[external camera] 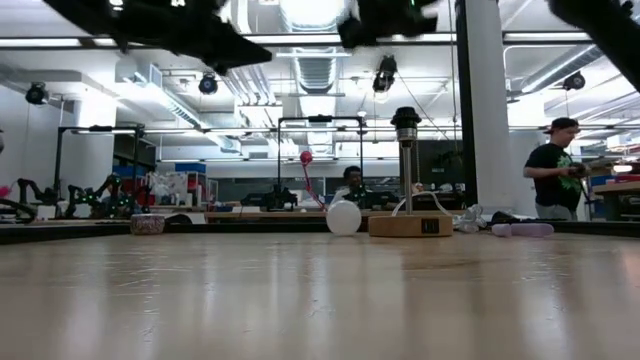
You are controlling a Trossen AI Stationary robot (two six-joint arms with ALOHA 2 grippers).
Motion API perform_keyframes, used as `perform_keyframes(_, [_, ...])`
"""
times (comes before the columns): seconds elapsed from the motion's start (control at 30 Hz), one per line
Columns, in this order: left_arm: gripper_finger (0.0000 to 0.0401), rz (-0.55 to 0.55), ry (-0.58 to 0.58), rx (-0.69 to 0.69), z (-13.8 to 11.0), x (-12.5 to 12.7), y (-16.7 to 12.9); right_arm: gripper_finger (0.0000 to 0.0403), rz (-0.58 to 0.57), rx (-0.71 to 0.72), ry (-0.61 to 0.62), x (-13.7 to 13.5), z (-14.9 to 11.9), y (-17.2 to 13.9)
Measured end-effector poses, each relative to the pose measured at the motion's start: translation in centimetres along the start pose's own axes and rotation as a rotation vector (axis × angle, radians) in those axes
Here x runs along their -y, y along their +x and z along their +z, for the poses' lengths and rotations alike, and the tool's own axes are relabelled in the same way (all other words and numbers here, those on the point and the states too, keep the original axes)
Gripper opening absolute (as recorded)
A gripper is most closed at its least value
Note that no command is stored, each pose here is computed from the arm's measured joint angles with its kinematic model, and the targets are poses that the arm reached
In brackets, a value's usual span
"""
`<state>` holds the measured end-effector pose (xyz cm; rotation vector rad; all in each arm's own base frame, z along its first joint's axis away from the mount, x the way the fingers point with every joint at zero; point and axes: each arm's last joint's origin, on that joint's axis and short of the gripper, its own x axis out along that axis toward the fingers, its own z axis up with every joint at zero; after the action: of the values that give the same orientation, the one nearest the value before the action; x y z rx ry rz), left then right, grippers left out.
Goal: Screw lightbulb
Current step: Return to Home Position
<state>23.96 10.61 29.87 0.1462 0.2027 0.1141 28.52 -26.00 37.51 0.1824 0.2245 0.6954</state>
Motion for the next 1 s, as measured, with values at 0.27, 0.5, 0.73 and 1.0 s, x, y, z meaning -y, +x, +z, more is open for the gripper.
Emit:
perform_keyframes(0.27, [0.0000,0.131,0.051,0.051,-0.9,4.6,-4.8,0.0000,0.315,-0.083,-0.227,-9.8,4.5,10.7])
perform_keyframes(0.5, [0.0000,0.069,-0.008,0.152,-1.1,6.3,-7.2,0.0000,0.432,-0.113,-0.302,-17.4,6.9,12.6])
perform_keyframes(0.73, [0.0000,0.045,-0.159,0.194,-1.6,6.7,-6.8,0.0000,0.497,0.025,-0.635,-23.6,10.0,11.7])
perform_keyframes(1.0, [0.0000,0.011,-0.167,0.300,-1.0,7.1,-4.5,0.0000,-0.462,0.065,-0.566,-18.0,13.5,15.6])
